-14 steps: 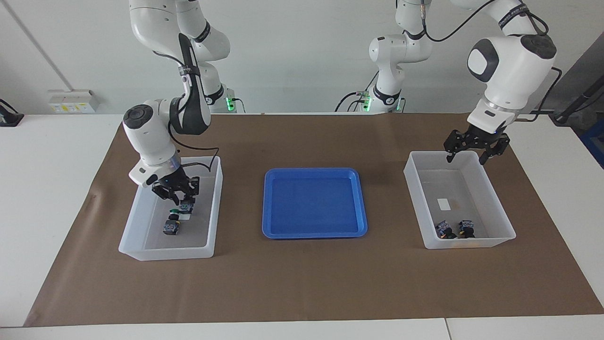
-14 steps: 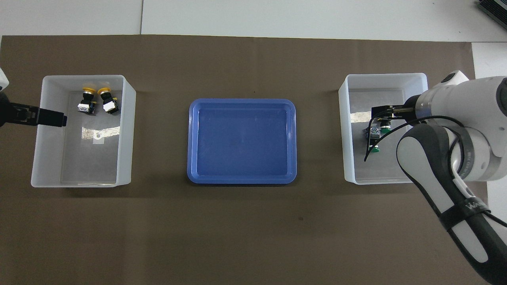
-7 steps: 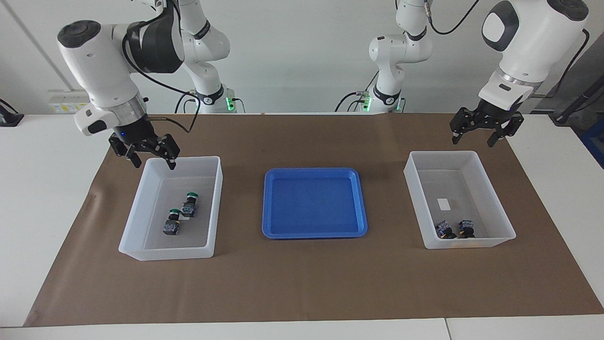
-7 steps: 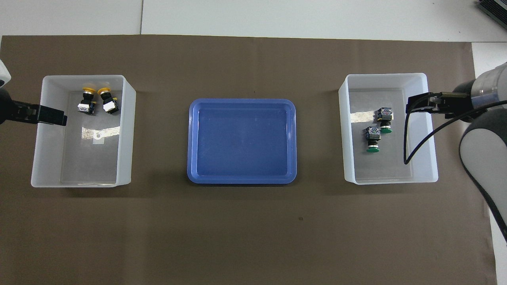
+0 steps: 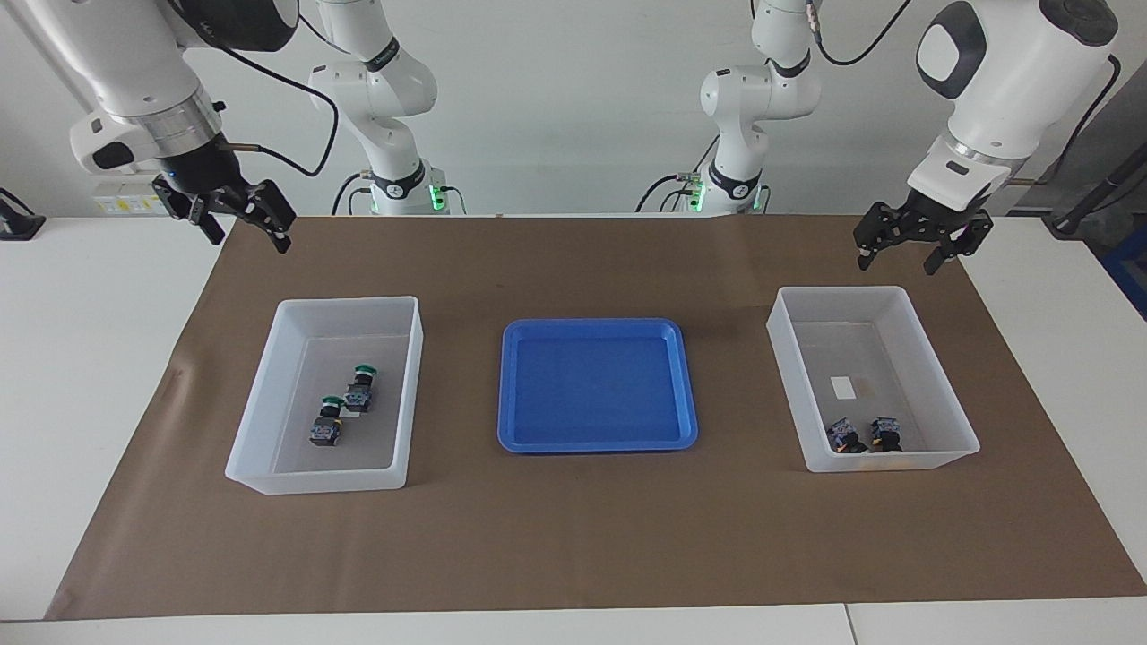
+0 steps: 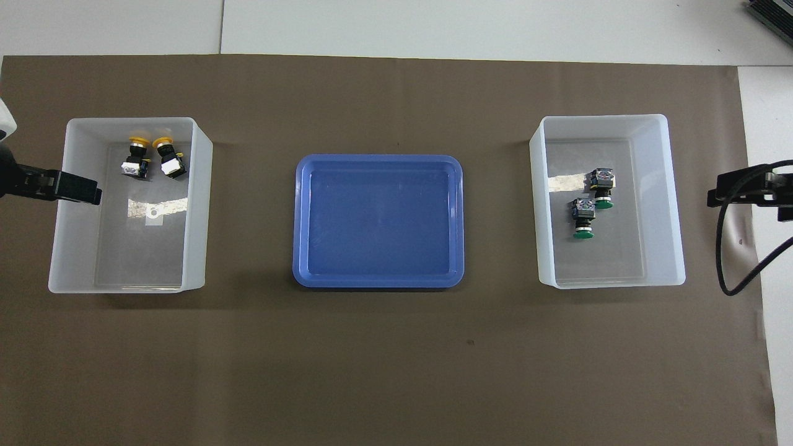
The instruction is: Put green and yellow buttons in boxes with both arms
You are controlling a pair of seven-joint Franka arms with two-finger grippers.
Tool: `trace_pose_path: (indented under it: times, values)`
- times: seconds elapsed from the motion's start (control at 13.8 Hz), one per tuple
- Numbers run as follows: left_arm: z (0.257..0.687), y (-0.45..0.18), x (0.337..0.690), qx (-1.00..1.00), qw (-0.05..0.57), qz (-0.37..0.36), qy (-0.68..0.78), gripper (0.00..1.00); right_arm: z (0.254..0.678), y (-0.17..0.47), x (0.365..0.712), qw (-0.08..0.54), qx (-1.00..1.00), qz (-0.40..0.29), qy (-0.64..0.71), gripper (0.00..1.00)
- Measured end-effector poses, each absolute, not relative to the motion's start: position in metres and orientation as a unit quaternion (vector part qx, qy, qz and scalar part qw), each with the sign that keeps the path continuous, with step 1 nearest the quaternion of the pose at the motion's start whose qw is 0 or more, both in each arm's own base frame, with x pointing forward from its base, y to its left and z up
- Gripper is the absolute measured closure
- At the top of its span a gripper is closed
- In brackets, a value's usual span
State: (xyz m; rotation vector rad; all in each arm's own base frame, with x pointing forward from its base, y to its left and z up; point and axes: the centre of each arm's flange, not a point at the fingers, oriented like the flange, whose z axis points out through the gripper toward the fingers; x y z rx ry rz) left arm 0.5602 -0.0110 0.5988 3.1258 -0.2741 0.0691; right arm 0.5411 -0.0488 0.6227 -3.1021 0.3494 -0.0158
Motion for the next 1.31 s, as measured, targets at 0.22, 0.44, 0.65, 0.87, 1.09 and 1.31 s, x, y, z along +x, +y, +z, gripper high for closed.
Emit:
trace_pose_path:
  times: [0.22,0.44,0.65,0.87,1.09,1.31]
  values:
    - [0.603,-0.010,0.558,0.996,0.002,0.023,-0.087,0.00,0.623,-0.050,0.540,0.003,-0.994,-0.003,0.112,0.00]
    - [0.604,-0.011,0.556,0.996,0.003,0.017,-0.088,0.00,0.624,-0.042,0.541,-0.006,-0.996,-0.004,0.092,0.00]
    - [0.603,-0.015,0.554,0.996,0.003,0.009,-0.092,0.00,0.625,-0.041,0.541,-0.011,-0.997,-0.005,0.077,0.00]
    - [0.603,-0.014,0.554,0.996,0.004,0.008,-0.090,0.00,0.634,-0.031,0.541,-0.011,-0.998,-0.012,0.068,0.00]
    - [0.602,-0.015,0.553,0.996,0.004,0.005,-0.091,0.00,0.643,-0.029,0.539,-0.011,-0.998,-0.012,0.069,0.00]
    - [0.602,-0.017,0.552,0.996,0.006,0.002,-0.092,0.00,0.645,-0.025,0.537,-0.012,-0.998,-0.008,0.067,0.00]
